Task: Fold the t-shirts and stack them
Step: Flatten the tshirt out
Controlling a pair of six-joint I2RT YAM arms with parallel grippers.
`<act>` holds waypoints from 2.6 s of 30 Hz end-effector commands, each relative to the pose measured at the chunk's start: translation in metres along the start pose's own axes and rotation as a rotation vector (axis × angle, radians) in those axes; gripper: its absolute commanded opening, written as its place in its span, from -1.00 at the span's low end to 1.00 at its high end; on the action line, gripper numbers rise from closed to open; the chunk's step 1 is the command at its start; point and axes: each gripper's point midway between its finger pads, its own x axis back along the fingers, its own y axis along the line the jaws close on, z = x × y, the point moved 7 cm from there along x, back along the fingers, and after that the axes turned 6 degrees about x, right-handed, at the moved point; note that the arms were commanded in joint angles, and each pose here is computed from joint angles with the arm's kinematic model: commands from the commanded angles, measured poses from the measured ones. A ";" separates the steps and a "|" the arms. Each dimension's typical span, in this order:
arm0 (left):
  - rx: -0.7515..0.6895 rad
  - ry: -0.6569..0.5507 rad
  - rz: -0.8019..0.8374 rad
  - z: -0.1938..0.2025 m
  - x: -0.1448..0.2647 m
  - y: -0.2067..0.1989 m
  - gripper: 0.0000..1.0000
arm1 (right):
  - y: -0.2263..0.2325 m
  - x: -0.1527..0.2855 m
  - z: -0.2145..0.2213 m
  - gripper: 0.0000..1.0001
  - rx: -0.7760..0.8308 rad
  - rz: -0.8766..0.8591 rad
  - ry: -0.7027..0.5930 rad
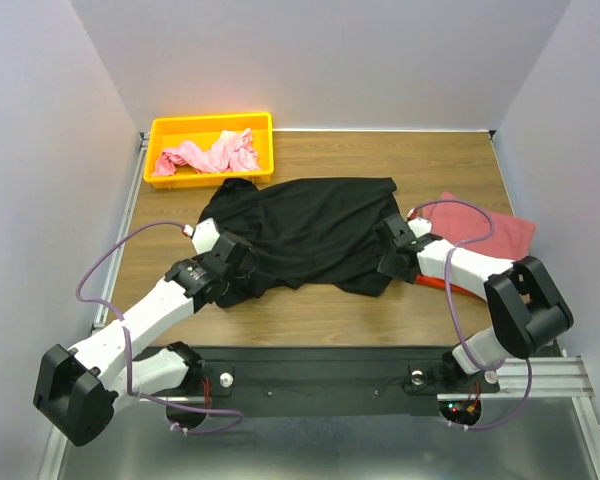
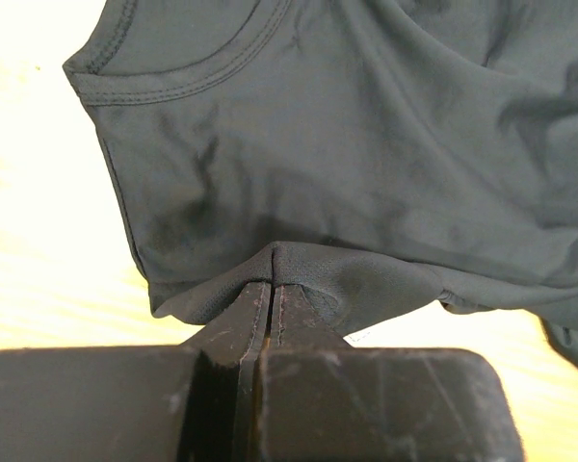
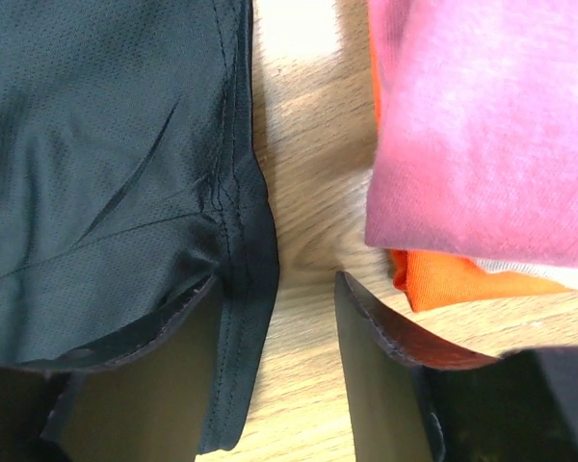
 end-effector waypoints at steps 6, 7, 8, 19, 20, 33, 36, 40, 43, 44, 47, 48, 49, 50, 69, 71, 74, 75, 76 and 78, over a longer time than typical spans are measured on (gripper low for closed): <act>0.020 -0.053 0.007 -0.008 0.002 0.004 -1.00 | 0.019 -0.013 -0.013 -0.21 -0.005 -0.047 -0.024; 0.023 -0.054 0.009 -0.009 0.002 0.003 -1.00 | 0.020 -0.013 -0.013 -0.26 0.000 -0.051 -0.024; 0.025 -0.057 0.007 -0.009 0.002 0.004 -1.00 | 0.020 -0.013 -0.013 -0.32 0.007 -0.055 -0.023; 0.054 -0.098 0.058 -0.020 0.012 0.000 -1.00 | 0.021 0.002 -0.030 -0.99 0.026 -0.081 -0.095; 0.058 -0.107 0.072 -0.023 0.015 -0.002 -1.00 | 0.021 0.008 -0.034 -0.99 0.025 -0.099 -0.112; 0.298 -0.482 0.413 -0.121 0.148 -0.013 -1.00 | -0.010 0.167 -0.111 -0.99 -0.054 -0.401 -0.571; 0.346 -0.568 0.466 -0.142 0.182 -0.007 -1.00 | -0.024 0.204 -0.128 -0.99 -0.084 -0.411 -0.670; 0.418 -0.671 0.539 -0.167 0.229 0.006 -1.00 | -0.049 0.257 -0.144 -0.99 -0.128 -0.432 -0.801; 0.451 -0.721 0.671 -0.180 0.264 0.008 -1.00 | -0.057 0.295 -0.152 -0.99 -0.130 -0.514 -0.867; 0.456 -0.738 0.718 -0.184 0.278 0.010 -1.00 | -0.061 0.306 -0.153 -0.99 -0.115 -0.538 -0.888; 0.449 -0.773 0.825 -0.196 0.314 0.012 -1.00 | -0.070 0.349 -0.159 -0.99 -0.094 -0.643 -0.960; 0.427 -0.781 0.840 -0.200 0.321 0.009 -1.00 | -0.071 0.360 -0.160 -0.99 -0.085 -0.677 -0.974; 0.427 -0.802 0.908 -0.206 0.345 0.014 -1.00 | -0.075 0.370 -0.161 -0.99 -0.078 -0.695 -0.995; 0.416 -0.814 0.930 -0.209 0.355 0.015 -1.00 | -0.082 0.389 -0.163 -0.99 -0.084 -0.725 -1.030; 0.190 -0.972 0.689 -0.264 0.349 -0.048 -1.00 | -0.090 0.375 -0.191 -0.99 -0.207 -0.442 -1.001; 0.181 -0.965 0.464 -0.267 0.299 -0.067 -1.00 | -0.081 0.343 -0.196 -0.99 -0.258 -0.313 -0.951; -0.036 -0.894 0.333 -0.261 0.212 -0.112 -1.00 | -0.055 0.274 -0.198 -0.99 -0.259 -0.118 -0.853; -0.084 -0.877 0.330 -0.260 0.190 -0.120 -1.00 | -0.048 0.245 -0.190 -0.99 -0.228 -0.064 -0.808; -0.151 -0.847 0.328 -0.258 0.145 -0.129 -1.00 | -0.041 0.218 -0.190 -0.99 -0.213 -0.013 -0.768; -0.203 -0.809 0.342 -0.257 0.104 -0.133 -1.00 | -0.034 0.183 -0.192 -0.99 -0.206 0.002 -0.729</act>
